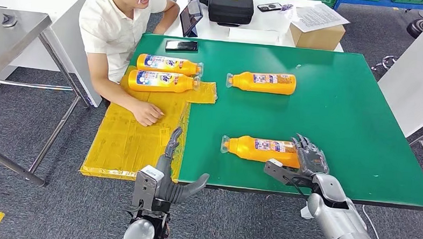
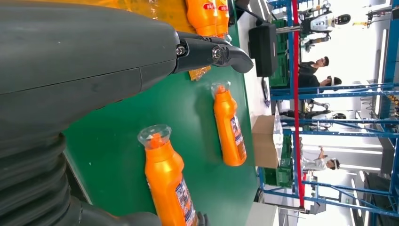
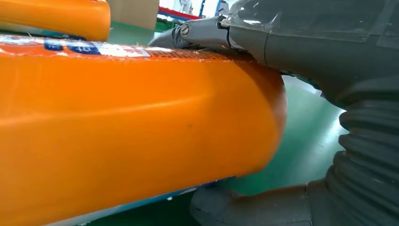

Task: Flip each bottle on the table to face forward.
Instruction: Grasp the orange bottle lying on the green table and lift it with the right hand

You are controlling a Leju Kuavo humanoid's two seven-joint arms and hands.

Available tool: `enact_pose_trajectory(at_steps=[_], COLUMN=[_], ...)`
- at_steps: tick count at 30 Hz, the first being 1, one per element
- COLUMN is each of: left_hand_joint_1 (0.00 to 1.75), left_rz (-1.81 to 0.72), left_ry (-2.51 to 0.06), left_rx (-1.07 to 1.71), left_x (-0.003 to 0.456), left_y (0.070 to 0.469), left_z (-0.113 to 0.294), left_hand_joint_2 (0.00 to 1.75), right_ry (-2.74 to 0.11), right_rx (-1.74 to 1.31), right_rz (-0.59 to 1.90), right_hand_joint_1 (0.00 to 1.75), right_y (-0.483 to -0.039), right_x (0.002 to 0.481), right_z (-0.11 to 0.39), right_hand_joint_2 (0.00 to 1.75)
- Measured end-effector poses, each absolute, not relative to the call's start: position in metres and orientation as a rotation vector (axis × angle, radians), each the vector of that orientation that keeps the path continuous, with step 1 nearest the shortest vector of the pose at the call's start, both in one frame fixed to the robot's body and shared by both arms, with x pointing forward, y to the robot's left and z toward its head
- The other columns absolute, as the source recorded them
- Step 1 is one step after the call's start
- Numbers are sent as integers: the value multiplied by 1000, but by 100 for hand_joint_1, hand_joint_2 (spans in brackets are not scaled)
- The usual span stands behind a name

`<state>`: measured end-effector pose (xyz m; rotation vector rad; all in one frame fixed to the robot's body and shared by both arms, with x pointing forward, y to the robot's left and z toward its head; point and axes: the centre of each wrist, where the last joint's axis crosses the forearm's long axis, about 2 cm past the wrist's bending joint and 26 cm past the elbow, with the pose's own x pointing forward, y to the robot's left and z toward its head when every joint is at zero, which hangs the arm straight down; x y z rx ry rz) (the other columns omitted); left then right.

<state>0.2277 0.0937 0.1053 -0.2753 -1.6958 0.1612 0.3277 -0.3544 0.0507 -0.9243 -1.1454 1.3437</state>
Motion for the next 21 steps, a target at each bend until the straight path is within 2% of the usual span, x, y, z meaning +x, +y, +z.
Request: enact_pose_trajectory(at_steps=[8,12,21], left_hand_joint_1=[0,0,0], left_rz=[160,160,154], left_ry=[-1693,-1693,-1694], left_rx=[-277,-277,-290], left_x=[228,228,228], left_y=[93,93,93], left_z=[105,105,105], left_hand_joint_2=[175,175,175], right_ry=[-1131,-1129,-1174], right_rx=[-923,-925,-838], right_rz=[1354,1355,1297], right_hand_joint_1=[148,173,175], right_y=[-358,-360,-368], right_x=[331,332,324], right_z=[52,53,47], right_hand_joint_2=[175,175,175])
